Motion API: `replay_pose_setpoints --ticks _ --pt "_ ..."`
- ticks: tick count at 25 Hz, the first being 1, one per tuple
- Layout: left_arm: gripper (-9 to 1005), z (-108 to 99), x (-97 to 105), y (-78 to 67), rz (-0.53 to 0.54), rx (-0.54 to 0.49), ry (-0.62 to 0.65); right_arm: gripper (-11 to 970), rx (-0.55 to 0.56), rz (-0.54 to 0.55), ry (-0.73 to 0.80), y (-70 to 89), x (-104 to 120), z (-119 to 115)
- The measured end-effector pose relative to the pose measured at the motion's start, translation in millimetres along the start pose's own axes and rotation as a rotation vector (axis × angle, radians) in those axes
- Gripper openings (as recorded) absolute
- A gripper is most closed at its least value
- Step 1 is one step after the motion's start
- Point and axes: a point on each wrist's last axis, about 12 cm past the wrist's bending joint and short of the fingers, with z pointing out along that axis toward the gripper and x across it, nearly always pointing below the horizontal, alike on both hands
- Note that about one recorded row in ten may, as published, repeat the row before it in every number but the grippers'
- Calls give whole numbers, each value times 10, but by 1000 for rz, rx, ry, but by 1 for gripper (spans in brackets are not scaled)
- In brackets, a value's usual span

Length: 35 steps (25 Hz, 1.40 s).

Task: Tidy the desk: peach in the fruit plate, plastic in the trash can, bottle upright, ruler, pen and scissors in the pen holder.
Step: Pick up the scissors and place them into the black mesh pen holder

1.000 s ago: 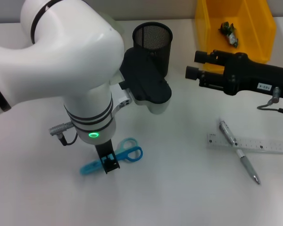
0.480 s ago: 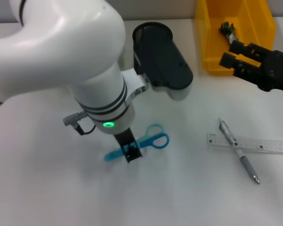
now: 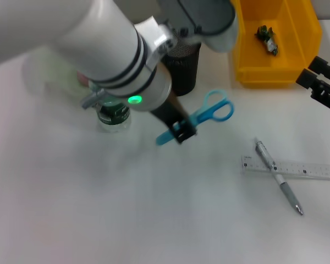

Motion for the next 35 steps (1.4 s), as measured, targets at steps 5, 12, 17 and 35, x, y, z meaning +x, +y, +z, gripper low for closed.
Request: replay_pose_setpoints --ticks 5,12,17,35 --pt "234 -144 -143 107 -12 22 -181 650 16 15 -13 29 80 -44" --pt "234 -222 -257 280 -36 6 -510 650 15 43 -22 67 154 -48" --pt "234 -142 -134 439 -151 -51 -721 651 12 64 -27 87 189 -42" --pt "235 502 160 452 -335 -347 -902 650 16 94 -27 117 268 -17"
